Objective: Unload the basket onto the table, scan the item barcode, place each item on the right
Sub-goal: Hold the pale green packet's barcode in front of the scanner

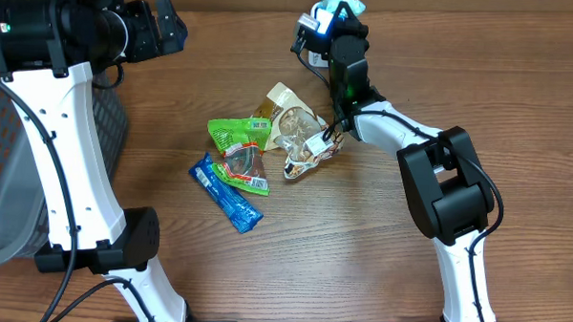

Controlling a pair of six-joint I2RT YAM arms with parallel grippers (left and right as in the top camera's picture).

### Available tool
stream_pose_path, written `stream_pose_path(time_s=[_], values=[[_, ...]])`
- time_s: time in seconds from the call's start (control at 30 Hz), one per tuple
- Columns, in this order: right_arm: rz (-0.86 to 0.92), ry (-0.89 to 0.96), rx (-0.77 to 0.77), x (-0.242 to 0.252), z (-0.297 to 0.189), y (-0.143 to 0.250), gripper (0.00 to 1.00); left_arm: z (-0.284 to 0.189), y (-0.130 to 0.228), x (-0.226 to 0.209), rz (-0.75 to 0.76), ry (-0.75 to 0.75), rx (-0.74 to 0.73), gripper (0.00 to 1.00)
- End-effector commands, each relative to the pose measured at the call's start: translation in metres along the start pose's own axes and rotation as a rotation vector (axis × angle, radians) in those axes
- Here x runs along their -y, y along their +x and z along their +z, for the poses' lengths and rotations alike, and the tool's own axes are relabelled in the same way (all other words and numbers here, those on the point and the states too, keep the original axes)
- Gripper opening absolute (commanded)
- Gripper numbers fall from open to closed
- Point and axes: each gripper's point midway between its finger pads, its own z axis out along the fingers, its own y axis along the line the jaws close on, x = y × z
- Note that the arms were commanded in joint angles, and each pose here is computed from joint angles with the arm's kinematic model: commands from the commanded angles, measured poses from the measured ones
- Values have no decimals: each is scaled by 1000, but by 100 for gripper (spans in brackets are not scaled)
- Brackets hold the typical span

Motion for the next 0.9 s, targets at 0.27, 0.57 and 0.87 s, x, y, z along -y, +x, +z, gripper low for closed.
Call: stream_pose_path(time_s=[0.27,0.57,0.87], values=[[21,23,-42,8,4,9,4,4,0,-3,1,-12,-7,100],[-43,34,-64,9,1,7,4,4,0,-3,1,-12,-7,100],[99,51,-79,77,-29,-13,4,4,0,-3,1,-12,-8,100]])
